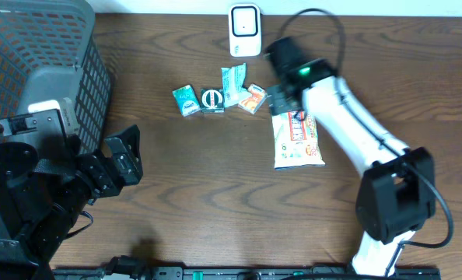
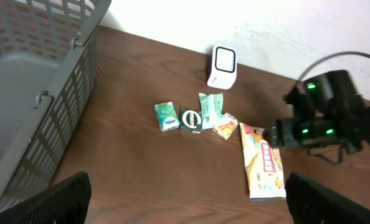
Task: Scan the item barcode
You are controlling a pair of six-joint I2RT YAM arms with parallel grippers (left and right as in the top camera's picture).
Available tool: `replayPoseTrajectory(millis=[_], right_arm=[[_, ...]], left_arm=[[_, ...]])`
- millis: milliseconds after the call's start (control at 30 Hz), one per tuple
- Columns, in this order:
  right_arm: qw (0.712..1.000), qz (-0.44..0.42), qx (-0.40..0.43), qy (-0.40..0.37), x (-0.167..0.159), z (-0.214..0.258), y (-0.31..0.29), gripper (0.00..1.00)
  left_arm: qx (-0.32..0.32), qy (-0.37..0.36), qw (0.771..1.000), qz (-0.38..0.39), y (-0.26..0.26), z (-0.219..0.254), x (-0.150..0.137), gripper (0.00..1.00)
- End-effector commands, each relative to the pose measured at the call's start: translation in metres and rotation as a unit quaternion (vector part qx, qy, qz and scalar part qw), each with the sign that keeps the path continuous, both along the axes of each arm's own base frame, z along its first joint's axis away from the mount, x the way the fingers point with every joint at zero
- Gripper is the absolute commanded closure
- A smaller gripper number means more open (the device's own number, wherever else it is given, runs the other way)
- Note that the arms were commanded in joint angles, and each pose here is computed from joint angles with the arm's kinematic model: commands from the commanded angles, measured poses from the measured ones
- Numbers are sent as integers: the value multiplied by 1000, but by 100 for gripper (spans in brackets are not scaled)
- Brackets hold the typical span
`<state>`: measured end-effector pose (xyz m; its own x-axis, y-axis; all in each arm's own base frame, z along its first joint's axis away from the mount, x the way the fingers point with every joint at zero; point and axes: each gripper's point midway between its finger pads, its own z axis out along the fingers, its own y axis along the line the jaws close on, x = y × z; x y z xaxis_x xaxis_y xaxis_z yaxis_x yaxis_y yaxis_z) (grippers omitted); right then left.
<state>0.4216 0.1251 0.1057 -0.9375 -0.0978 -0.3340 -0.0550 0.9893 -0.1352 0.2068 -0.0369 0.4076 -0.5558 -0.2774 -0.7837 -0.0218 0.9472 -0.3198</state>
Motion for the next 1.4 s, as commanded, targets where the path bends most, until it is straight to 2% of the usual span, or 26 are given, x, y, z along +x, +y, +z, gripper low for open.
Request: replayPoseTrajectory(millis=[0, 67, 167, 233, 267, 300, 400, 433, 467, 500, 533, 567, 667, 767, 933, 1067, 1200, 1367], right_arm=[[995, -9, 86, 55, -11, -23, 3, 6], [992, -13, 105, 69, -13, -37, -1, 2], [987, 24, 133, 87, -19, -61, 5, 1], [987, 26, 129, 94, -24, -77, 3, 2], [986, 26, 129, 98, -28, -89, 3, 6], [986, 27, 128, 100, -30, -100, 3, 17], [986, 29, 127, 102, -33, -110, 4, 31], [986, 29, 127, 102, -33, -111, 4, 41], [986, 28, 127, 102, -33, -111, 4, 53], [986, 29, 127, 102, -33, -111, 4, 71], [986, 28, 127, 102, -33, -111, 4, 94], [986, 28, 127, 103, -33, -110, 4, 99], [986, 27, 128, 102, -31, -102, 4, 99], [988, 23, 139, 68, -14, -73, 9, 99], [986, 34, 150, -61, 35, 10, 15, 99], [981, 27, 137, -136, 58, 56, 9, 99], [976, 12, 115, -183, 73, 73, 0, 99], [959, 32, 153, -238, 95, 92, 18, 99]], left_arm=[[-1, -2, 1000, 10, 3, 2, 0, 2], [-1, -2, 1000, 10, 3, 2, 0, 2], [-1, -2, 1000, 10, 3, 2, 0, 2], [-1, -2, 1000, 10, 3, 2, 0, 2], [-1, -2, 1000, 10, 3, 2, 0, 2], [-1, -2, 1000, 10, 3, 2, 0, 2], [-1, -2, 1000, 10, 3, 2, 0, 3], [-1, -2, 1000, 10, 3, 2, 0, 2], [-1, -2, 1000, 10, 3, 2, 0, 2], [-1, -2, 1000, 10, 3, 2, 0, 2], [-1, -2, 1000, 10, 3, 2, 0, 2], [-1, -2, 1000, 10, 3, 2, 0, 2], [-1, -2, 1000, 10, 3, 2, 0, 2], [-1, -2, 1000, 10, 3, 2, 0, 2], [-1, -2, 1000, 10, 3, 2, 0, 2], [-1, -2, 1000, 10, 3, 2, 0, 2], [-1, -2, 1000, 10, 3, 2, 0, 2], [-1, -2, 1000, 10, 3, 2, 0, 2]])
